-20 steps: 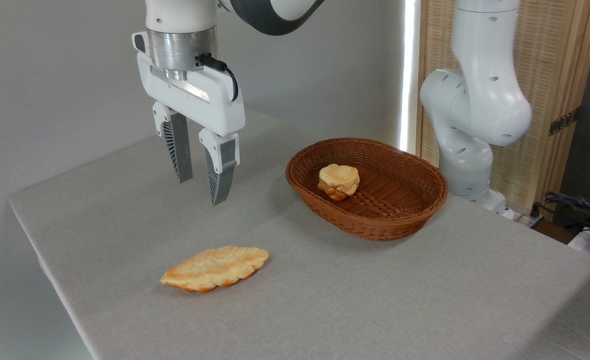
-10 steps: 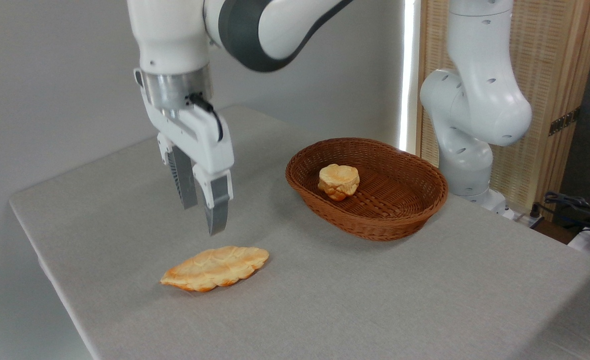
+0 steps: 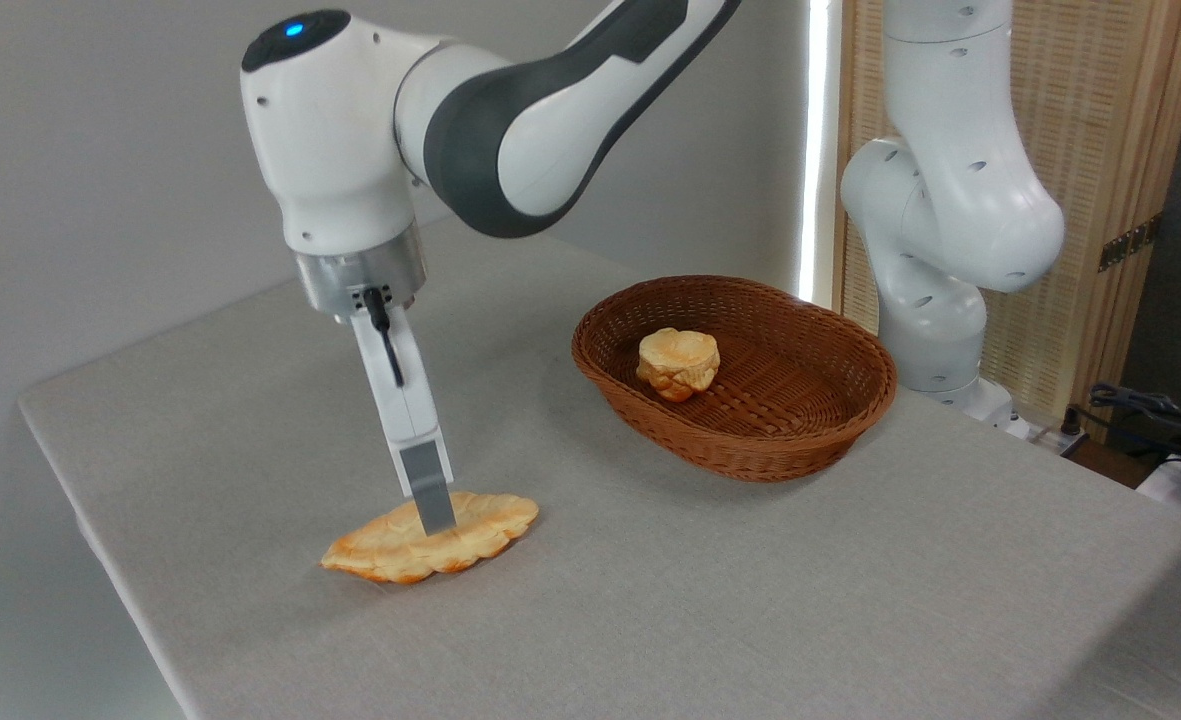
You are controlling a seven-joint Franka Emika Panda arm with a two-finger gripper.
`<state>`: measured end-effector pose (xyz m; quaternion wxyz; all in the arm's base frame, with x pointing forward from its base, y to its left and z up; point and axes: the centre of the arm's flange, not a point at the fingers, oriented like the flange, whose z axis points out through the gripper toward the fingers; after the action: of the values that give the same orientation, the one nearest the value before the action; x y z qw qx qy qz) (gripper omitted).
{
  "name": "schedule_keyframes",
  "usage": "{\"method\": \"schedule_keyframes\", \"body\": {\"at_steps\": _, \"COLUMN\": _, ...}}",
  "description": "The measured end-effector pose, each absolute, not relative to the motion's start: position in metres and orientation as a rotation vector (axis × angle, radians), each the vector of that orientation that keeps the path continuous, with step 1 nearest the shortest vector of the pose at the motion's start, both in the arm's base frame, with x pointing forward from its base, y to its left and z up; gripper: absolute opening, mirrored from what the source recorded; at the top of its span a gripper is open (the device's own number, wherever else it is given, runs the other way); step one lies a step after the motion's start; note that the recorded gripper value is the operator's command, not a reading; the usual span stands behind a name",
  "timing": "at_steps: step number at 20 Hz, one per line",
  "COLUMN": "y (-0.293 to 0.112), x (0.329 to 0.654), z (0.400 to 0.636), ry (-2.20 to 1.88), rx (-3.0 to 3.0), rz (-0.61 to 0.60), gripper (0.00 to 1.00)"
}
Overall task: Put bread into the basket
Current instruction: 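Lower the gripper down onto the flat golden bread, then close the gripper fingers on the edge of the flat bread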
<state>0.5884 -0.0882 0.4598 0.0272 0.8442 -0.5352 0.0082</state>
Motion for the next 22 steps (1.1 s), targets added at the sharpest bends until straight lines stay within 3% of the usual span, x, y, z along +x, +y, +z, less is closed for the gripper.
{"method": "schedule_keyframes", "body": {"at_steps": 9, "y": -0.084, "x": 0.599, "z": 0.424, "ry": -1.673, "rx": 2.588, "rz": -0.018, "gripper": 1.00}}
{"method": "schedule_keyframes", "body": {"at_steps": 22, "y": -0.083, "x": 0.602, "z": 0.434, "ry": -1.635, "rx": 2.586, "rz": 0.037, "gripper": 1.00}}
